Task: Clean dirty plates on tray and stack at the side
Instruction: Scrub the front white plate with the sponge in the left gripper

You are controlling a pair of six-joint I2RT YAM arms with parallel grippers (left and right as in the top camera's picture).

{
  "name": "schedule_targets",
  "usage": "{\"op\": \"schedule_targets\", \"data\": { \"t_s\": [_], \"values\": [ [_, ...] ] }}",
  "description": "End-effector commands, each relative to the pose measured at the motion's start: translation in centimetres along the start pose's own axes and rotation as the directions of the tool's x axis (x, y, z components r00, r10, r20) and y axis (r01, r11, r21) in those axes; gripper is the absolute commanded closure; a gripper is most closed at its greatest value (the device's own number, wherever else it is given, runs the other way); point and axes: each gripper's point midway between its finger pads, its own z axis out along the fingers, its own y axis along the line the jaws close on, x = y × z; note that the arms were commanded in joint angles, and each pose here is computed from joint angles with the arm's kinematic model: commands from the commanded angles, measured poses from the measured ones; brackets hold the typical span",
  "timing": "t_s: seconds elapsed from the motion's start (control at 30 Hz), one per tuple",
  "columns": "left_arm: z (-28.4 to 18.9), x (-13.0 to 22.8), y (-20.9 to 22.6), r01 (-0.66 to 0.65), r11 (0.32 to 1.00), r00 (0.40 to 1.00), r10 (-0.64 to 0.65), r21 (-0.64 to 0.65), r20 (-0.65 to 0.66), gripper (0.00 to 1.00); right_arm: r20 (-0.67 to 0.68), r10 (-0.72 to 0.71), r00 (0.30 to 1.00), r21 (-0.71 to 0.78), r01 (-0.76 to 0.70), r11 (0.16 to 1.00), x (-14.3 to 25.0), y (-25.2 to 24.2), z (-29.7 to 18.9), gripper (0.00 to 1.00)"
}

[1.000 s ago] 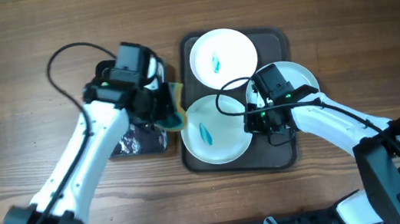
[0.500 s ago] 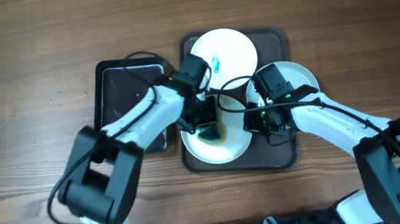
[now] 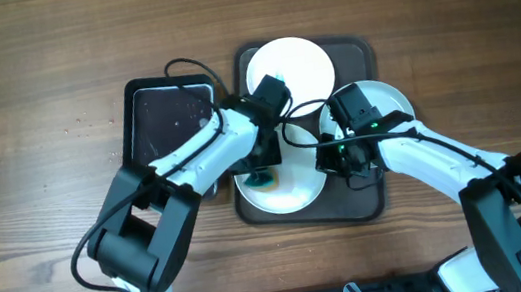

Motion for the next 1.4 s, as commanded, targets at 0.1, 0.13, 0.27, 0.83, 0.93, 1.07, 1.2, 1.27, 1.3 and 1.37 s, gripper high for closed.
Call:
{"op": "schedule_targets", "data": {
  "t_s": [0.1, 0.13, 0.27, 0.83, 0.93, 1.07, 1.2, 1.27, 1.3, 1.37],
  "values": [
    [3.0, 0.1, 4.2, 0.016, 0.995, 0.998, -0.021, -0.1, -0.055, 0.96, 0.003, 0.066, 0.998, 0.093, -0.066, 0.993, 0.1, -2.2, 0.8, 0.96],
    [3.1, 0.6, 2.2, -0.008, 1.0, 0.996, 0.008, 0.003, -0.093, 0.96, 0.003, 0.067, 0.998, 0.093, -0.067, 0.993, 0.1, -2.2, 0.8, 0.96],
    [1.0, 2.7, -6.5, -0.041, 0.88, 0.971, 0.146, 0.474, -0.189, 0.96, 0.003, 0.07, 0.998, 0.093, -0.07, 0.993, 0.1, -2.2, 0.8, 0.96],
    [2.2, 3.9, -6.4, -0.06, 0.938, 0.978, 0.124, 0.342, -0.169, 0.96, 0.0, 0.088, 0.996, 0.092, -0.087, 0.992, 0.2, -2.2, 0.8, 0.96],
    [3.2, 2.9, -2.1, -0.016, 0.991, 0.989, 0.035, 0.135, -0.14, 0.96, 0.0, 0.088, 0.996, 0.092, -0.088, 0.992, 0.2, -2.2, 0.8, 0.96],
    [3.2, 1.4, 2.9, 0.048, 0.995, 0.996, -0.054, -0.09, -0.064, 0.96, 0.001, 0.087, 0.996, 0.09, -0.086, 0.992, 0.2, -2.2, 0.8, 0.96],
    [1.5, -0.2, 6.5, 0.131, 0.96, 0.991, -0.121, -0.246, 0.057, 0.96, 0.002, 0.087, 0.996, 0.09, -0.086, 0.992, 0.2, -2.2, 0.8, 0.96],
    [0.7, -1.0, 7.4, 0.144, 0.951, 0.987, -0.12, -0.274, 0.104, 0.96, 0.002, 0.087, 0.996, 0.09, -0.086, 0.992, 0.2, -2.2, 0.8, 0.96],
    [0.6, -1.3, 7.5, 0.148, 0.95, 0.986, -0.119, -0.276, 0.119, 0.96, 0.002, 0.087, 0.996, 0.09, -0.086, 0.992, 0.2, -2.2, 0.8, 0.95],
    [0.6, -1.6, 7.1, 0.152, 0.954, 0.984, -0.122, -0.259, 0.128, 0.96, 0.002, 0.086, 0.996, 0.09, -0.086, 0.992, 0.2, -2.2, 0.8, 0.96]
  ]
}}
